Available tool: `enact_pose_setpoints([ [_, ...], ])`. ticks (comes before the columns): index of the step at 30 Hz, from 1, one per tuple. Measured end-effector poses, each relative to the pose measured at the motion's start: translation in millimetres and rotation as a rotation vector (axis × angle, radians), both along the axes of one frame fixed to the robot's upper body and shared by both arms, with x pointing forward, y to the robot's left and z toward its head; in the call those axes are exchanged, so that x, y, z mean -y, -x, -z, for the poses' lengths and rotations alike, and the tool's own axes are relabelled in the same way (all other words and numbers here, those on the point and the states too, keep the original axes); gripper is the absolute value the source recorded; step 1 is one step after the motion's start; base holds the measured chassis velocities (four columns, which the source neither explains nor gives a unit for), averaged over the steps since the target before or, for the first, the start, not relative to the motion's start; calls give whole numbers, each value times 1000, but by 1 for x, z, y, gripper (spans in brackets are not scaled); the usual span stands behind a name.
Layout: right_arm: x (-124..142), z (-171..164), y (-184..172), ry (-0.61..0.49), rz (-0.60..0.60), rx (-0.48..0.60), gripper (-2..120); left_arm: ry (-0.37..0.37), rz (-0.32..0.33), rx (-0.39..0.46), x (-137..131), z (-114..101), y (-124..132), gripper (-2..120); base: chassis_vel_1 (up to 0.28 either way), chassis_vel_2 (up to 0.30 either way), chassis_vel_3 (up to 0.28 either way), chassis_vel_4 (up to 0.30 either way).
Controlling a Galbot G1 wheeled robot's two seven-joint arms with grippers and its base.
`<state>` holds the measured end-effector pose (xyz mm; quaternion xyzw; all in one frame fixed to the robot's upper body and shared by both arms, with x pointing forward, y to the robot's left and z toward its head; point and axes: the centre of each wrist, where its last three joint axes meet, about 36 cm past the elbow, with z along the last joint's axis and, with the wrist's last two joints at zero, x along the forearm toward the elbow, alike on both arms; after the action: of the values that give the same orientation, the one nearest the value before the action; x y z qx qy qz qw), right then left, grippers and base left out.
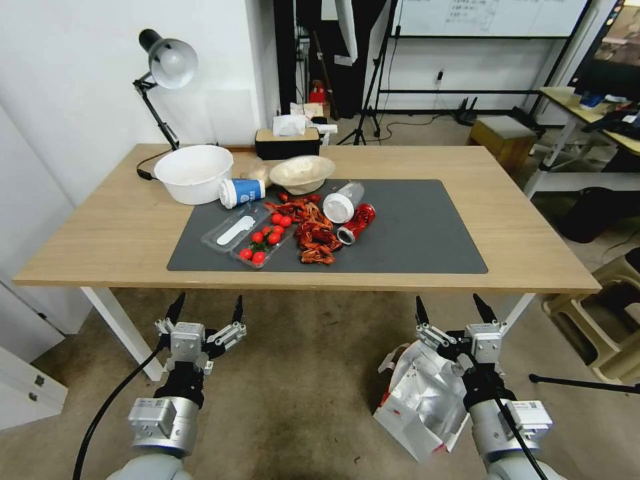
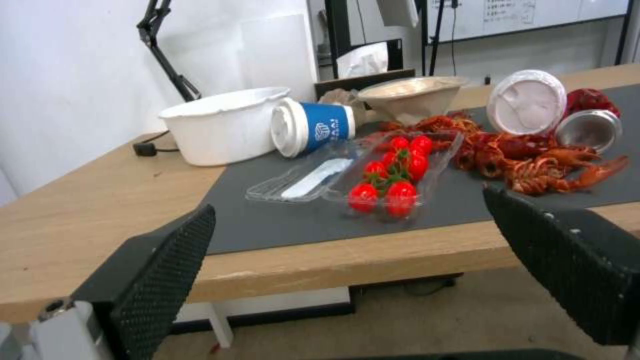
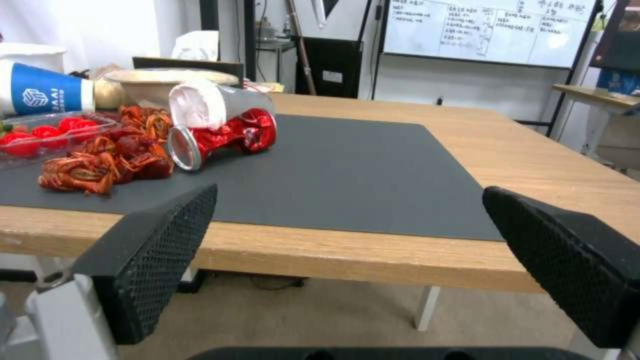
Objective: Pick up the food delivery bag from the floor and place it on the table.
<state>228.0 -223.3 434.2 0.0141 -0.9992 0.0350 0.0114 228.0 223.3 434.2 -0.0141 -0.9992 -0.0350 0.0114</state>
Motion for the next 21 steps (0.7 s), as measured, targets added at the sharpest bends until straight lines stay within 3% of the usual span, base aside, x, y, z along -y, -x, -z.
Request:
enact_pose_setpoints([
  [21,0,0,0,0,0,0,100,4,-2,-5,0,0,0,100,0,0,0,0],
])
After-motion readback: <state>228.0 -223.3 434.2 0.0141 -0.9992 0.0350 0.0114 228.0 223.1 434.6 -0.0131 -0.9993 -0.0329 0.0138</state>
